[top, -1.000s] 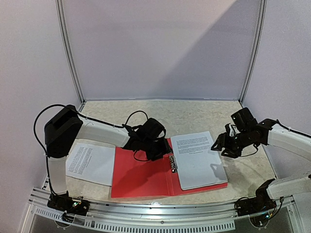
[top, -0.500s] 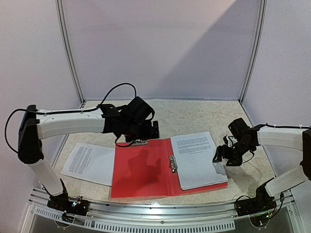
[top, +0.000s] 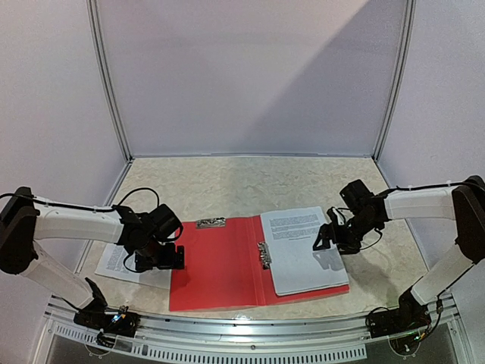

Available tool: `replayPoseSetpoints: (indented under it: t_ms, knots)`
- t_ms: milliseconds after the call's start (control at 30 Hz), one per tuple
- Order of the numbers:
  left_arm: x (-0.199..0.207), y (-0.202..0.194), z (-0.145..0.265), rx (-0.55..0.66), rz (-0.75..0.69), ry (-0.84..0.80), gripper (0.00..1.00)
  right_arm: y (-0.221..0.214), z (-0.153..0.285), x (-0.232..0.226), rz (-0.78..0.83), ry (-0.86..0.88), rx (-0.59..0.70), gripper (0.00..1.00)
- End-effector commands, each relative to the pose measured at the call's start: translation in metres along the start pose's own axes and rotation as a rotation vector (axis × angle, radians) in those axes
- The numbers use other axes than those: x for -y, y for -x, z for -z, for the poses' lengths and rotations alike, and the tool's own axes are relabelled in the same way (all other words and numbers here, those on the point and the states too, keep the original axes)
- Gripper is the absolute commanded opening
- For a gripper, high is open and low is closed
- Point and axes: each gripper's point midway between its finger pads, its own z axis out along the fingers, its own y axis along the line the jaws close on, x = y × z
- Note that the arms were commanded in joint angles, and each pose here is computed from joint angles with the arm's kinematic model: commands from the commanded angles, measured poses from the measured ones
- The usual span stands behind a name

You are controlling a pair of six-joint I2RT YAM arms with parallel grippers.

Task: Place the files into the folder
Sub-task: Clamp the file with the spring clip on the folder.

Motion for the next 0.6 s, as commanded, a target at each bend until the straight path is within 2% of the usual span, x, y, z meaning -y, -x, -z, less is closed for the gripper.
replayPoseSetpoints:
  t_ms: [0, 400, 567]
  knots:
    - [0.042, 0.008, -0.001, -0.003, -0.011, -0.199, 0.99, -0.009, -0.009, -0.007, 0.062, -0.043, -0.057, 0.85]
    - [0.06, 0.013, 0.002, -0.027, -0.02, -0.241, 0.93, 0.019, 0.035, -0.008, 0.073, -0.12, 0.051, 0.86]
    - [0.068, 0.013, 0.006, -0.028, -0.025, -0.264, 0.91, 0.027, 0.029, 0.008, 0.052, -0.149, 0.046, 0.87]
